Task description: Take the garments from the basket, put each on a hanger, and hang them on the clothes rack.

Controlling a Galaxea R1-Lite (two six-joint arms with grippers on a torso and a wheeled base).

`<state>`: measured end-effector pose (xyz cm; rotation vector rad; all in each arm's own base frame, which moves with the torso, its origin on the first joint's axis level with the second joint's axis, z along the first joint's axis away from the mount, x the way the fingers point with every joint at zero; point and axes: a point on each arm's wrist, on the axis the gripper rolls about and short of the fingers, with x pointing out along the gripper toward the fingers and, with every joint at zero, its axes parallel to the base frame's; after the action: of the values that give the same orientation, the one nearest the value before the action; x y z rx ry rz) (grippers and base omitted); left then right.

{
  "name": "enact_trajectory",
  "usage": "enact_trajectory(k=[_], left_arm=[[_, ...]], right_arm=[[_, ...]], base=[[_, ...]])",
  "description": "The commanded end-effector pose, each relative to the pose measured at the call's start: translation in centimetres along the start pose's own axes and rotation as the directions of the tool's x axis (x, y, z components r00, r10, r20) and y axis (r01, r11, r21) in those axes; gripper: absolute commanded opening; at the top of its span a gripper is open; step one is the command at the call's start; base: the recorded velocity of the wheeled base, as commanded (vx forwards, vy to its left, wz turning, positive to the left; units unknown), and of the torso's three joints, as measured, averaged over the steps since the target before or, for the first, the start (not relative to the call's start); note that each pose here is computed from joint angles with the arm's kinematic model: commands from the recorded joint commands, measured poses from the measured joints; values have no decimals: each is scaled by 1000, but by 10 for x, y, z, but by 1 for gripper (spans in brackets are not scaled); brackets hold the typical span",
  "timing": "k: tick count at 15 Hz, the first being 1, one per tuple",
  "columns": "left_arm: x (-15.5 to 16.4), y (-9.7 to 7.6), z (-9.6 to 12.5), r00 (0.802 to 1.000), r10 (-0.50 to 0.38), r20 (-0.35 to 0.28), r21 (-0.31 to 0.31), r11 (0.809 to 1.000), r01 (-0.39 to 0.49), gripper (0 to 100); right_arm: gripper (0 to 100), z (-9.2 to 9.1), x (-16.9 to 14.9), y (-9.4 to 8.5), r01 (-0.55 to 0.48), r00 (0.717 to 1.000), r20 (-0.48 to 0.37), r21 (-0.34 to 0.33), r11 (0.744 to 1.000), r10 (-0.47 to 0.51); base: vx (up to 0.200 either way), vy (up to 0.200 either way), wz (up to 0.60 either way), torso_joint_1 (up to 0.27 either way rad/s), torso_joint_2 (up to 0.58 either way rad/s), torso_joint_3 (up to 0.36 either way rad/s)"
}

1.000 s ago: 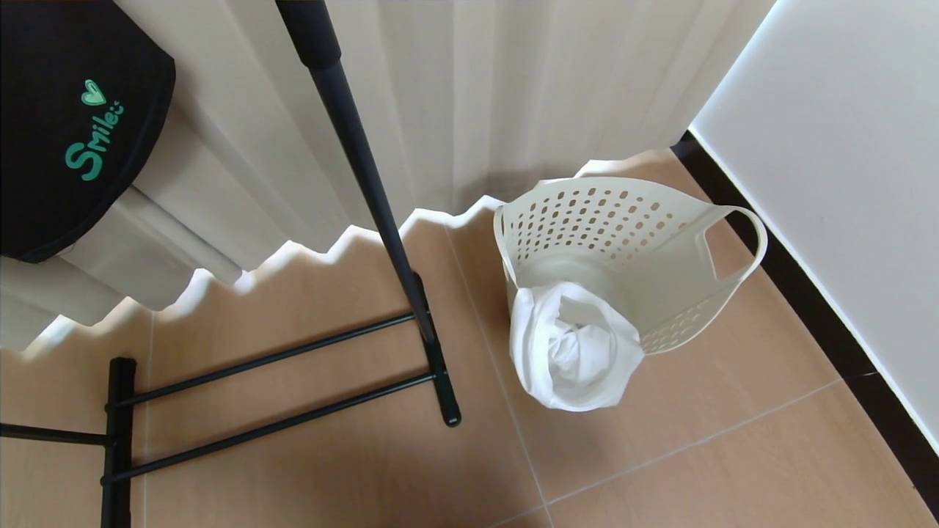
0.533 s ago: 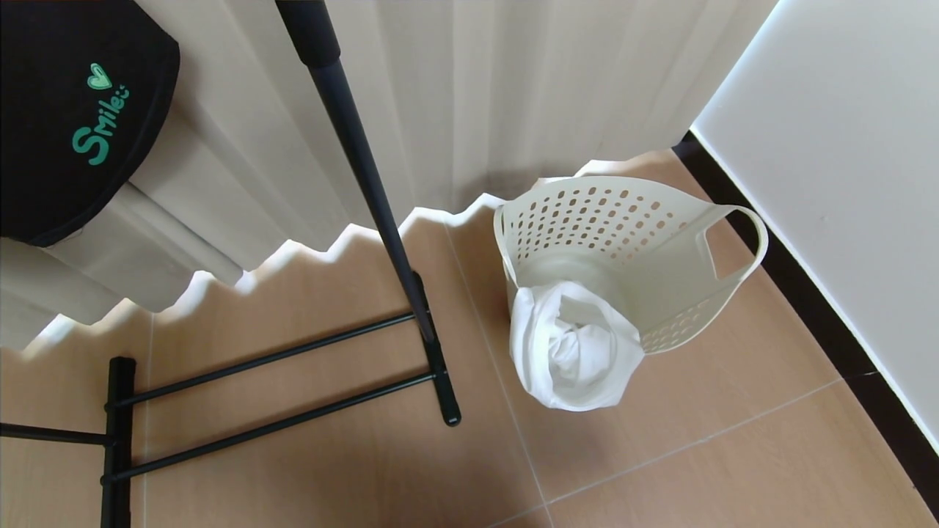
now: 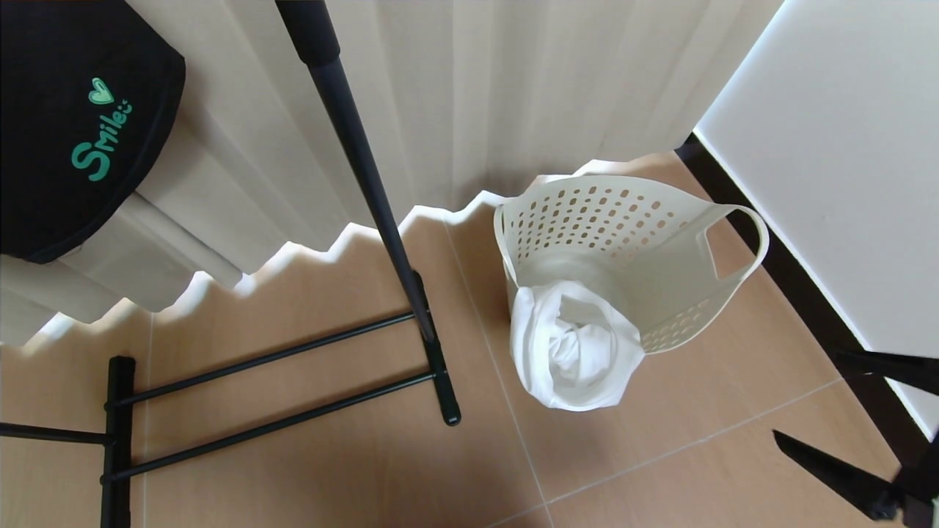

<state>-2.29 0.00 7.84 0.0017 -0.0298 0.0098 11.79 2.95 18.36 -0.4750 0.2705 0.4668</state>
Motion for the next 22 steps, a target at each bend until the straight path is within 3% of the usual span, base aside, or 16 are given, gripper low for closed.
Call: enact_trajectory(k=[1, 2, 5, 7, 11, 16, 22], left_arm=[[0, 0, 0, 1000, 1, -1, 0, 1000, -1, 100], [0, 0, 0, 1000, 1, -1, 0, 1000, -1, 100], [0, 0, 0, 1000, 1, -1, 0, 1000, -1, 100], [0, 0, 0, 1000, 1, -1, -2, 1000, -1, 100], [0, 0, 0, 1000, 4, -1, -6, 1000, -4, 100], [0, 0, 0, 1000, 4, -1, -6, 1000, -4, 100], [0, 0, 0, 1000, 4, -1, -6, 1000, -4, 100]], right_arm=[[100, 36, 97, -15, -89, 993, -100, -205, 975, 70], [100, 46, 126, -14, -97, 990, -122, -272, 957, 66], [100, 57, 184, -14, -34, 980, -196, -328, 944, -33], [100, 52, 219, -14, 21, 964, -243, -343, 939, -110], [100, 39, 276, -4, 151, 932, -256, -374, 915, -258], [100, 44, 298, -6, 191, 932, -222, -369, 910, -285], [100, 40, 312, -4, 170, 945, -209, -337, 926, -250]], base=[[0, 0, 0, 0, 0, 0], [0, 0, 0, 0, 0, 0], [0, 0, 0, 0, 0, 0], [0, 0, 0, 0, 0, 0], [0, 0, 0, 0, 0, 0], [0, 0, 0, 0, 0, 0], [0, 0, 0, 0, 0, 0]])
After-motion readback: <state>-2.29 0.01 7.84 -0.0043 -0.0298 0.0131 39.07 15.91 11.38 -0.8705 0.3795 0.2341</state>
